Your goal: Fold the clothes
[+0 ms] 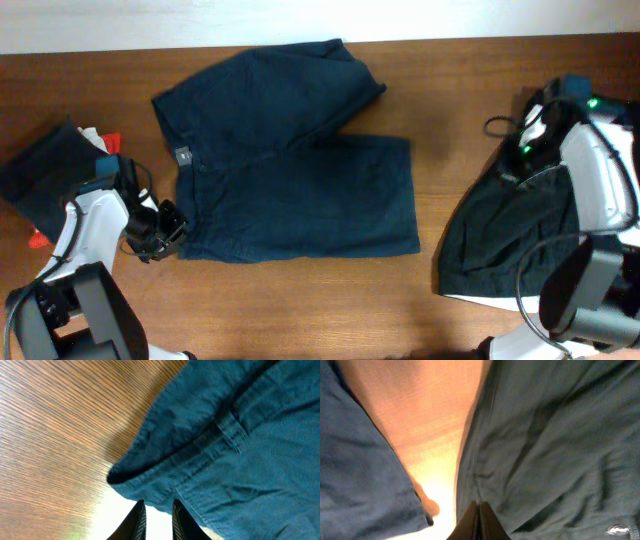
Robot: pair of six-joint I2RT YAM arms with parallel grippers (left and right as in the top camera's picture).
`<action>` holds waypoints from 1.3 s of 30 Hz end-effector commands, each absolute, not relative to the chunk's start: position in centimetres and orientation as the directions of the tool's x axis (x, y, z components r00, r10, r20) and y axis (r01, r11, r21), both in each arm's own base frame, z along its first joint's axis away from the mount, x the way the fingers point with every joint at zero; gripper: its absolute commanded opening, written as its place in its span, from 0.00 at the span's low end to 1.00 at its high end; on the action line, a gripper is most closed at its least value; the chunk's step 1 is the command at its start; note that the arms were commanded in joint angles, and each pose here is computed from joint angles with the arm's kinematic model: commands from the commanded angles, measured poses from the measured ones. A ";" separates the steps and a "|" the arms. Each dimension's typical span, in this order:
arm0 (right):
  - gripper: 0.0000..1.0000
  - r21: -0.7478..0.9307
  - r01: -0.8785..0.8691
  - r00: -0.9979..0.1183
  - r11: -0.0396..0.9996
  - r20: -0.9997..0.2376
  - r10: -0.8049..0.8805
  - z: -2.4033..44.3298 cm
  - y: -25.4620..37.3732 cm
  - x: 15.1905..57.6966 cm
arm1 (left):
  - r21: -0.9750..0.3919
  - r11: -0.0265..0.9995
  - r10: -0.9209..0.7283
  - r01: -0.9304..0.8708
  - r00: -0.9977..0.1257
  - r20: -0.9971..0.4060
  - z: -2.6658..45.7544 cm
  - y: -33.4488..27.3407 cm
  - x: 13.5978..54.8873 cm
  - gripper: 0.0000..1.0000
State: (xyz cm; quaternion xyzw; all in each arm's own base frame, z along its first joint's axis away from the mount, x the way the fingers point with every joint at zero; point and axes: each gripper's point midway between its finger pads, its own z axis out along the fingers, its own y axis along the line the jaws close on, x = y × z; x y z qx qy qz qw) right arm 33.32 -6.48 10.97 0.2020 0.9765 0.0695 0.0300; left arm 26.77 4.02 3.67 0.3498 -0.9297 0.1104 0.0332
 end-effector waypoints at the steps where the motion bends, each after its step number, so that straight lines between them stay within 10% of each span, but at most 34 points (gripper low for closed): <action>1: 0.05 0.270 0.328 -0.931 0.905 -0.066 0.358 6.8 -4.7 33.9 | -0.205 0.762 -0.600 -0.614 -0.789 0.132 4.0 3.1 27.2 0.23; 6: 0.31 0.264 0.309 -0.919 0.914 -0.166 0.358 2.1 -5.0 34.3 | -0.202 0.771 -0.587 -0.603 -0.797 0.140 4.0 2.6 27.1 0.48; 15: 0.33 -0.004 0.544 -0.837 0.839 -0.078 0.542 -0.1 -11.8 28.6 | -0.194 0.776 -0.582 -0.601 -0.800 0.150 4.0 2.6 26.7 0.64; 19: 0.36 -0.151 0.757 -0.650 0.636 -0.070 0.757 -0.3 -17.9 23.5 | -0.193 0.775 -0.581 -0.601 -0.799 0.153 4.0 2.6 26.7 0.69; 22: 0.46 -0.034 0.847 -0.532 0.531 -0.058 0.845 0.5 -19.7 23.3 | -0.188 0.775 -0.581 -0.603 -0.797 0.164 4.0 2.5 26.4 0.70; 25: 0.57 0.216 0.734 -0.644 0.644 -0.082 0.761 4.4 -18.3 28.8 | -0.182 0.796 -0.551 -0.577 -0.815 0.178 4.1 2.4 25.8 0.77; 30: 0.73 0.308 0.566 -0.810 0.765 0.035 0.585 9.2 -10.5 30.7 | -0.075 0.793 -0.589 -0.604 -0.792 0.159 3.6 4.0 24.9 0.78; 39: 0.79 0.244 0.697 -0.717 0.675 0.238 0.655 7.2 -7.4 27.0 | -0.115 0.642 -0.731 -0.758 -0.650 0.206 -0.9 2.1 23.1 0.62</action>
